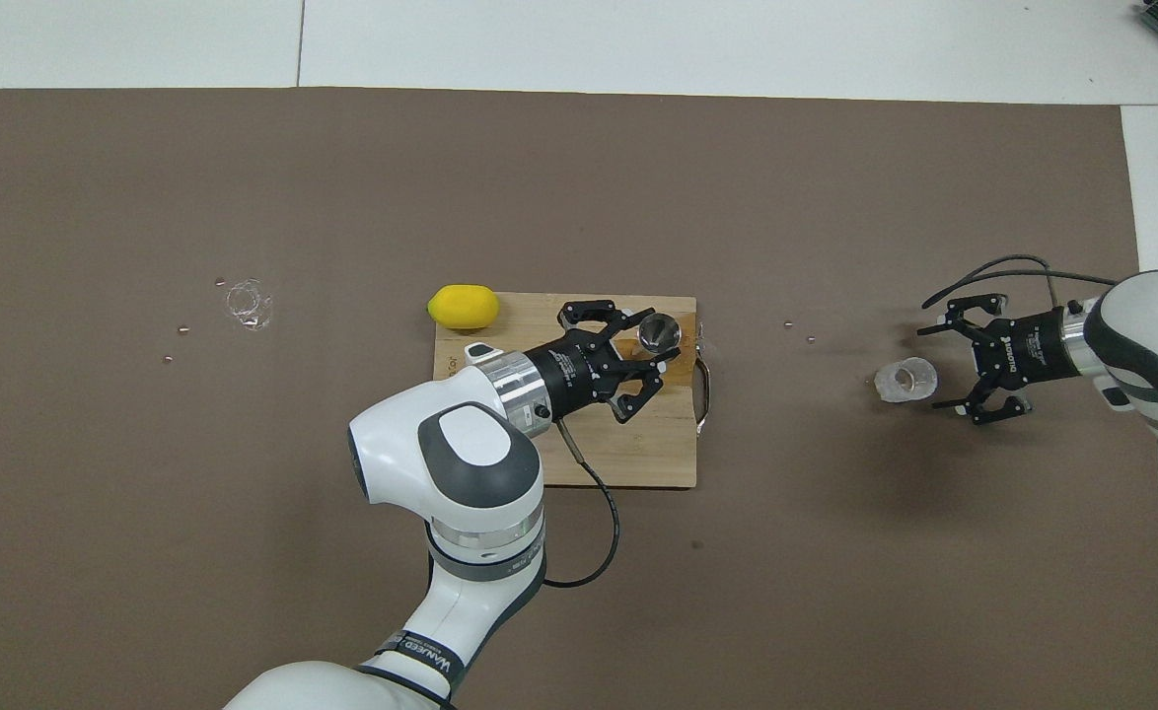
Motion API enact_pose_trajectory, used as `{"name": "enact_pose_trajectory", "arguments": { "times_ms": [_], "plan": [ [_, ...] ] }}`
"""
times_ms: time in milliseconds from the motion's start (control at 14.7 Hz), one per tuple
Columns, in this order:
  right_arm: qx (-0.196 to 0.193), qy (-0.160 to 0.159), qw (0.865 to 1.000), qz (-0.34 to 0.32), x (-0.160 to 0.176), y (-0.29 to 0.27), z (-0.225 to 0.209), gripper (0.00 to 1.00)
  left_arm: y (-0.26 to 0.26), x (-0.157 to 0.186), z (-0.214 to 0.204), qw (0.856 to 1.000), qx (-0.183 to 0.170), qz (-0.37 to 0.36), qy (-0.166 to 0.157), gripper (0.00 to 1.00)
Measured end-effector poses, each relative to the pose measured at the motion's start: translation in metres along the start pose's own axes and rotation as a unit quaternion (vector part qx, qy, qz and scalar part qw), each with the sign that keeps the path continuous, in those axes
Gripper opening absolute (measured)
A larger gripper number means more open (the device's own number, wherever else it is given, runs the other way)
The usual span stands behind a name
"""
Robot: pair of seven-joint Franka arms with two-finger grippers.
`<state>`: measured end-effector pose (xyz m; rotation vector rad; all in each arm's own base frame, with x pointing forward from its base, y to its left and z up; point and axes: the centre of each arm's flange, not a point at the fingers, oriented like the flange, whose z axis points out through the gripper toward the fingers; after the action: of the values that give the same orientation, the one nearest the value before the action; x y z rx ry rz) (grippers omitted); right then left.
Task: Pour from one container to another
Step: 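Set the metal cup down while the right gripper grasps the glass cup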
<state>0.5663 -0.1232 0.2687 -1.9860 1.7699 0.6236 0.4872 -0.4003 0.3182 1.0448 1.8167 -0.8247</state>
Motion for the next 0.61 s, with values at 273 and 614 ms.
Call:
{"name": "enact_pose_trajectory", "arguments": {
  "times_ms": [273, 614],
  "plan": [
    [-0.012, -0.014, 1.0, -0.016, -0.007, 0.006, 0.02, 0.96, 0.001, 0.001, -0.001, 1.0, -0.005, 0.0, 0.003, 0.89],
    [-0.007, -0.025, 1.0, -0.014, -0.008, 0.008, 0.023, 0.93, -0.004, 0.0, 0.001, 1.0, -0.001, 0.002, 0.004, 1.0]
  ]
}}
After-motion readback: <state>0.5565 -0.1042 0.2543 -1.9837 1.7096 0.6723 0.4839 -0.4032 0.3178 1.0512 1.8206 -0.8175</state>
